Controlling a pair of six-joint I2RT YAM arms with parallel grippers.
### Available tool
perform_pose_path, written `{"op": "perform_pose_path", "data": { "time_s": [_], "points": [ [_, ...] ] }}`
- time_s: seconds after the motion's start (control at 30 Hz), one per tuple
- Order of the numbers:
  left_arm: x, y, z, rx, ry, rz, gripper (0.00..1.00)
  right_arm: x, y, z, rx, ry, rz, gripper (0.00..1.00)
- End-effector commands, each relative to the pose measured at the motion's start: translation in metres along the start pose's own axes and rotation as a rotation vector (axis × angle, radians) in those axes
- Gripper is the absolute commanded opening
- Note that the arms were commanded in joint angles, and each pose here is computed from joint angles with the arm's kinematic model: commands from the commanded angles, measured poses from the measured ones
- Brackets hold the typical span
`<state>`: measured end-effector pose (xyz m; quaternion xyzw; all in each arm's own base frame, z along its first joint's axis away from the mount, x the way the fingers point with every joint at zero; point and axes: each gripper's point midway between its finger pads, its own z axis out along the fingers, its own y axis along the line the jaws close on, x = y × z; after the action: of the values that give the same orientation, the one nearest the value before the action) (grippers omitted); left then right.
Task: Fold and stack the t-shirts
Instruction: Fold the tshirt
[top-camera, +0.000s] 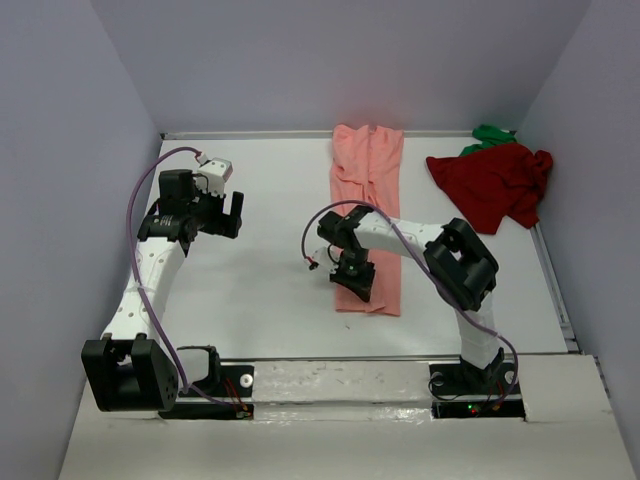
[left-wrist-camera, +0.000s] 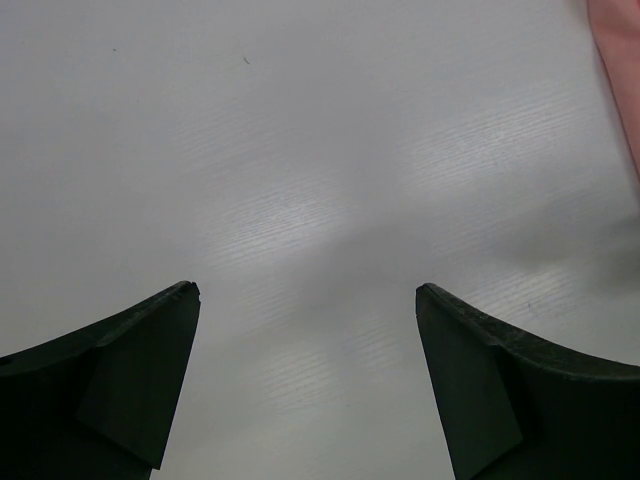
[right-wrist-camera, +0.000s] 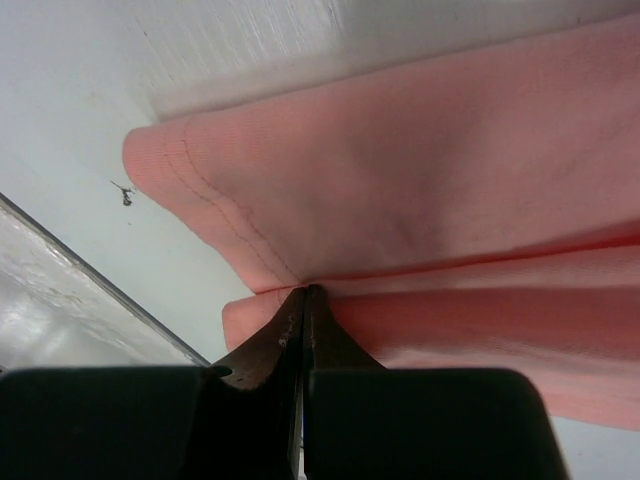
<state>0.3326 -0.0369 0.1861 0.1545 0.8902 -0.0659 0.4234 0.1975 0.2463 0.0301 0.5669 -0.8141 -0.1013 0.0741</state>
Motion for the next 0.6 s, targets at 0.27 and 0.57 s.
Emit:
{"op": "perform_pose_path", "data": {
  "time_s": [0.27,0.57],
  "points": [
    [-0.011,-0.002,-0.005,0.009,-0.051,0.016,0.99,0.022,-0.010,-0.038,0.184,0.000,0.019,0.00],
    [-0.010,-0.002,-0.007,0.010,-0.053,0.016,0.99,0.038,-0.008,-0.041,0.214,0.015,0.031,0.00]
  ]
}}
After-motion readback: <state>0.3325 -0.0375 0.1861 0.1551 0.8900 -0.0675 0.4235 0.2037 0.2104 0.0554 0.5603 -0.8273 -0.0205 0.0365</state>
